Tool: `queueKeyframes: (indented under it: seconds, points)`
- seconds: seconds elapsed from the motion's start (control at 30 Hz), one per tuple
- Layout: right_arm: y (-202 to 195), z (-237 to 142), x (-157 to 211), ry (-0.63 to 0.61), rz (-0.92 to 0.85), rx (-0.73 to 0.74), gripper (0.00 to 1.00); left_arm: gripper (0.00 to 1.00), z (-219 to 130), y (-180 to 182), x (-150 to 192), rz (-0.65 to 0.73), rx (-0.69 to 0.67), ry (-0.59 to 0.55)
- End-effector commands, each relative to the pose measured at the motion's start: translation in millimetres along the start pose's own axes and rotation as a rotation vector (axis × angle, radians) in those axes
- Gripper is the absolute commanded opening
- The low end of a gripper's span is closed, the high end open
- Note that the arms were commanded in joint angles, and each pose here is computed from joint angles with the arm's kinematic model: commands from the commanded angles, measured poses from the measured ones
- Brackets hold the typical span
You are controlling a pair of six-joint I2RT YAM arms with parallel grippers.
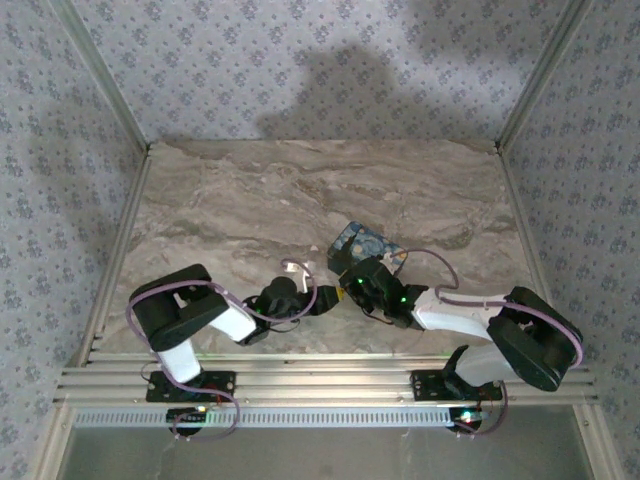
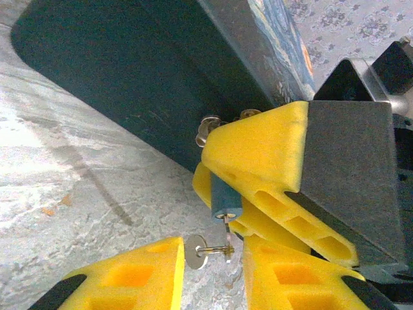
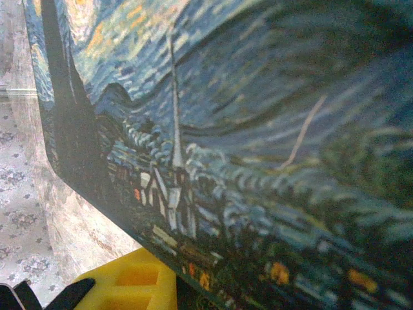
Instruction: Unlock a padlock with a key
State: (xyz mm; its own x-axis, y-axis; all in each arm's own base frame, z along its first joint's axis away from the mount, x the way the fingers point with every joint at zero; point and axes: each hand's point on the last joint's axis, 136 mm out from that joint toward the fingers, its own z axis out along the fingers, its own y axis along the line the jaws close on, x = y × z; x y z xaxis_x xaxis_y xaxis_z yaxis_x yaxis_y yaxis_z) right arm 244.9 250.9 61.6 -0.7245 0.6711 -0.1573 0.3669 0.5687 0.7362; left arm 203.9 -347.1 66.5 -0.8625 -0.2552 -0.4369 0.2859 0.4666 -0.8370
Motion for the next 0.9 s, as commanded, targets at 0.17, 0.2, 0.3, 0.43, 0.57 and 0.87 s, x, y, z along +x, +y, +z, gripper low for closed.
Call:
queueKeyframes:
  seconds: [0.17,0.2,0.3,0.43,0.57,0.87]
  points:
    - [17.5,-0.2,-1.6,-0.01,0.025,-0.042,0.0,0.27,6.6,-16.9,-6.0,0.01,0.055,-0.016]
    - [17.6,-0.3,-1.3,-0.009,0.025,-0.042,0.0,0.27,7.6,-17.7,-6.3,0.012,0.057,-0.016]
    - [16.9,-0.4,-1.6,-0.01,0.029,-0.043,0.0,0.26,10.2,-17.8,-6.3,0.015,0.058,-0.014]
    - [16.9,-1.6,-1.6,-0.011,0.035,-0.048,0.0,0.24,12.4,-16.2,-5.9,0.009,0.057,-0.014]
    - [16.5,-2.5,-3.4,-0.015,0.04,-0.051,0.0,0.22,12.3,-13.3,-4.9,0.003,0.054,-0.017]
    - [15.1,-2.6,-2.5,0.007,0.049,-0.054,0.0,0.0,9.9,-10.9,-0.9,0.116,0.083,-0.028]
